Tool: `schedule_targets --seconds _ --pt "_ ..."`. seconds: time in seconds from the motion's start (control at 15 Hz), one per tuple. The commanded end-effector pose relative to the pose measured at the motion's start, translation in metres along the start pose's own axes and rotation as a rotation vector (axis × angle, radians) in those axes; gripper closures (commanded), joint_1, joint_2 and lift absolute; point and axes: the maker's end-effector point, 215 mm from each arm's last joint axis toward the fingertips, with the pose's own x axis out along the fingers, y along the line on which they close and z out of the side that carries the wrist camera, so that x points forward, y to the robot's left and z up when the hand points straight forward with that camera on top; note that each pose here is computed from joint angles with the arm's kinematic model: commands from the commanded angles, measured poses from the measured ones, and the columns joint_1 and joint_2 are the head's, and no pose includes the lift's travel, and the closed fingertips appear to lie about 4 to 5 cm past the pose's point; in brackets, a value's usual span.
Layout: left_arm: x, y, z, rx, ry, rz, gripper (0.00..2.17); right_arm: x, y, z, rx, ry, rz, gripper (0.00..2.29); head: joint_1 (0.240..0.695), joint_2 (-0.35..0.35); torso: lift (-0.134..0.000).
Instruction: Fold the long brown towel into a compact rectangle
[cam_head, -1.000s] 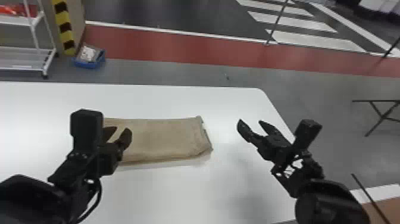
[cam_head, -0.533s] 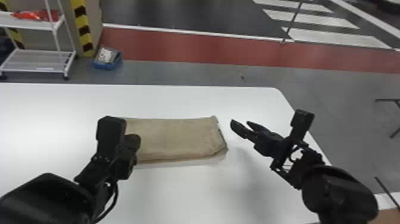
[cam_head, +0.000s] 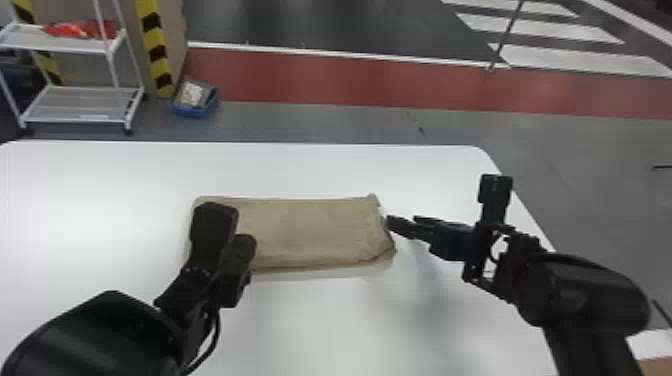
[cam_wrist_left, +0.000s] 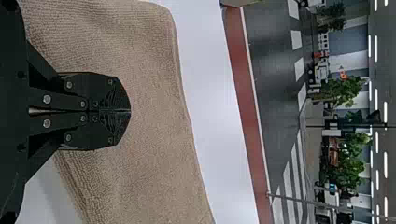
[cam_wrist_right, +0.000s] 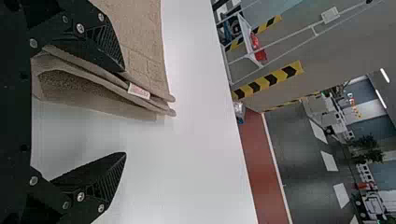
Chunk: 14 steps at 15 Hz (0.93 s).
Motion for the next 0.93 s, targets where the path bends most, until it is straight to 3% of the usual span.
schedule_targets --seconds 0.0,0.47,0.87 --pt "0.0 -0.003 -0.002 0.0 0.003 -0.004 1.85 0.002 -0.001 0.006 -0.007 -0.004 -0.004 0.34 0.695 -0.183 -0.123" --pt "-0.002 -0.01 -0.011 0.004 0.016 -0.01 1.85 0.018 0.016 0.004 -0.01 0.035 0.029 0.34 0.695 -0.178 -0.123" --pt "-0.003 -0.008 -0.019 0.005 0.029 -0.006 1.85 0.029 0.022 -0.013 -0.03 0.127 0.024 0.47 0.695 -0.157 -0.123"
